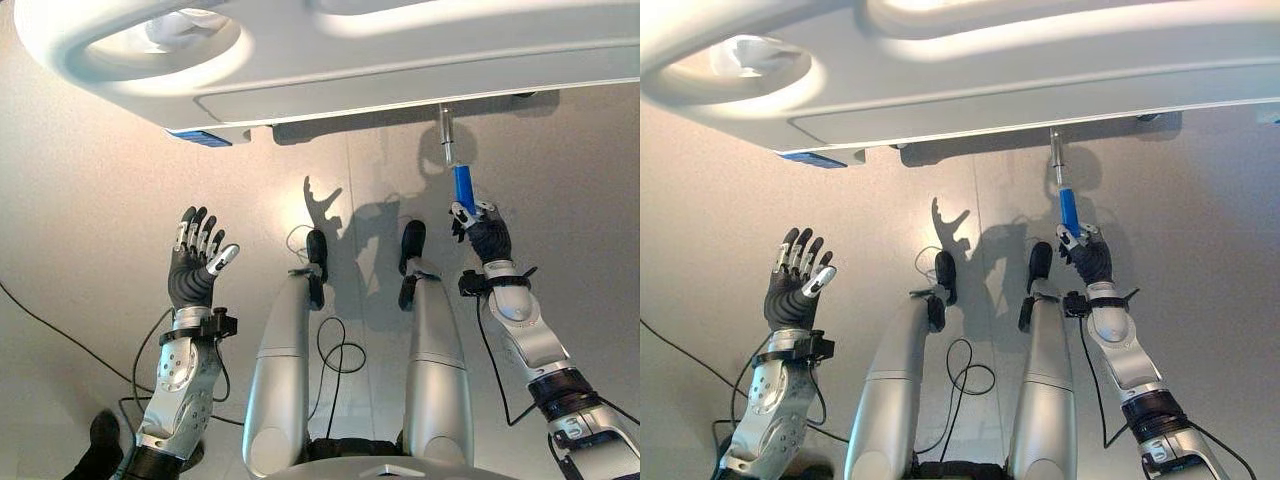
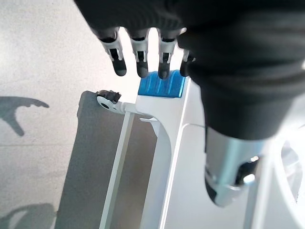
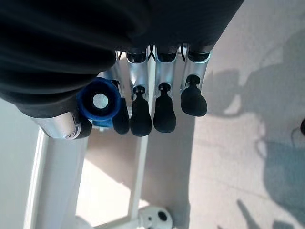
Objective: Raise the hospital bed
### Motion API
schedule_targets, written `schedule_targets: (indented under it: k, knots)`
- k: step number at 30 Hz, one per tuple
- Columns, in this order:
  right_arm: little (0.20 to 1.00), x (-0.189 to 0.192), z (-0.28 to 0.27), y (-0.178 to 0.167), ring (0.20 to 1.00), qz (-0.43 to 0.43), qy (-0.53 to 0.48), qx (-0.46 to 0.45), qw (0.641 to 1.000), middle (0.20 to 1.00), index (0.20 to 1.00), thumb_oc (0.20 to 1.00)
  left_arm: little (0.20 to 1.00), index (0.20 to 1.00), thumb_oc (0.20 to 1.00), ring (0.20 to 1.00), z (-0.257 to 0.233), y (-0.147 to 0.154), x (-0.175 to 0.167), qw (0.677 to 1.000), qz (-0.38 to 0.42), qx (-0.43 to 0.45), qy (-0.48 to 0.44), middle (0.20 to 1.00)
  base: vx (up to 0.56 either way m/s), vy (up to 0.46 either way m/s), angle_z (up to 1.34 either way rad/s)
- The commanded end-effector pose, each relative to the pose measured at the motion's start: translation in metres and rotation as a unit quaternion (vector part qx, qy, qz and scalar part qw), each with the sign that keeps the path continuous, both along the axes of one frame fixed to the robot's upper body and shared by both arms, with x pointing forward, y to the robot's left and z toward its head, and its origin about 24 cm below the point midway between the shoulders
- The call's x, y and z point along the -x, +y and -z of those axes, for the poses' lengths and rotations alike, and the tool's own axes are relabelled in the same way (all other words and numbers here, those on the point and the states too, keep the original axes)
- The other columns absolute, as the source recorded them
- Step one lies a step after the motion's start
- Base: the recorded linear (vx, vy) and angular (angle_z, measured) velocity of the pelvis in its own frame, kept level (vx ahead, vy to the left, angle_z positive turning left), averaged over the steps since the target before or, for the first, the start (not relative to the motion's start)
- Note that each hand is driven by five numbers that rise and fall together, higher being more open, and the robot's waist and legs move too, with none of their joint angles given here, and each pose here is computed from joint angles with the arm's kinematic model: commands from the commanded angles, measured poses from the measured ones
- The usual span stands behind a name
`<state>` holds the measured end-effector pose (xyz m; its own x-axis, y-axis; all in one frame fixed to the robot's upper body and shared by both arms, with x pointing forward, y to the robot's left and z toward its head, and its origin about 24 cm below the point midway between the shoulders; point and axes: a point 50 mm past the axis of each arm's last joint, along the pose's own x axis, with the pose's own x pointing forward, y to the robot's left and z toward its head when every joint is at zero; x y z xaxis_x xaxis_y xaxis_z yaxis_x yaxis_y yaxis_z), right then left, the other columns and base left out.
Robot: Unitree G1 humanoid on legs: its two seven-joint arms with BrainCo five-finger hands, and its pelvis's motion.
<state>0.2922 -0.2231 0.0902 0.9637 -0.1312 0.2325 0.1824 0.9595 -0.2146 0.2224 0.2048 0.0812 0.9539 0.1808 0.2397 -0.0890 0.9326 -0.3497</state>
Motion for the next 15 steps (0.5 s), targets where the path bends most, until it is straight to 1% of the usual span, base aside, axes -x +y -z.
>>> schedule_targets:
  k: [1, 4, 5, 10, 12, 14, 15]
  knots:
    - [0.200, -0.004, -0.097, -0.065, 0.200, 0.144, -0.203, 0.009, 0.969, 0.200, 0.200, 0.200, 1.000, 1.000, 1.000, 1.000, -0.013, 0.009, 0.010, 0.999, -0.015, -0.019, -0.041, 1.000, 0.00, 0.000, 0.00]
    - [0.200, -0.007, -0.096, -0.073, 0.200, 0.166, -0.190, 0.027, 0.967, 0.200, 0.200, 0.200, 1.000, 1.000, 1.000, 1.000, -0.013, 0.010, 0.010, 0.999, -0.015, -0.020, -0.042, 1.000, -0.02, -0.013, -0.12]
    - [0.200, -0.012, -0.095, -0.083, 0.200, 0.193, -0.170, 0.046, 0.965, 0.200, 0.200, 0.200, 1.000, 1.000, 1.000, 1.000, -0.013, 0.009, 0.011, 0.999, -0.011, -0.020, -0.042, 1.000, 0.01, -0.018, -0.11]
    - [0.200, -0.020, -0.091, -0.092, 0.200, 0.224, -0.144, 0.068, 0.962, 0.200, 0.200, 0.200, 1.000, 1.000, 1.000, 1.000, -0.011, 0.005, 0.011, 0.999, -0.001, -0.015, -0.039, 1.000, -0.01, -0.004, -0.05]
    - [0.200, -0.025, -0.087, -0.102, 0.200, 0.250, -0.116, 0.078, 0.958, 0.200, 0.200, 0.200, 1.000, 1.000, 1.000, 1.000, -0.008, 0.003, 0.012, 0.999, 0.003, -0.014, -0.032, 1.000, 0.07, 0.005, -0.02]
    - [0.200, -0.028, -0.087, -0.106, 0.200, 0.262, -0.109, 0.082, 0.955, 0.200, 0.200, 0.200, 1.000, 1.000, 1.000, 1.000, -0.009, 0.003, 0.010, 0.999, 0.003, -0.014, -0.035, 1.000, 0.00, 0.005, -0.02]
    - [0.200, -0.031, -0.083, -0.114, 0.200, 0.281, -0.085, 0.087, 0.952, 0.200, 0.200, 0.200, 1.000, 1.000, 1.000, 1.000, -0.006, 0.003, 0.010, 1.000, 0.004, -0.014, -0.028, 1.000, 0.00, 0.000, 0.00]
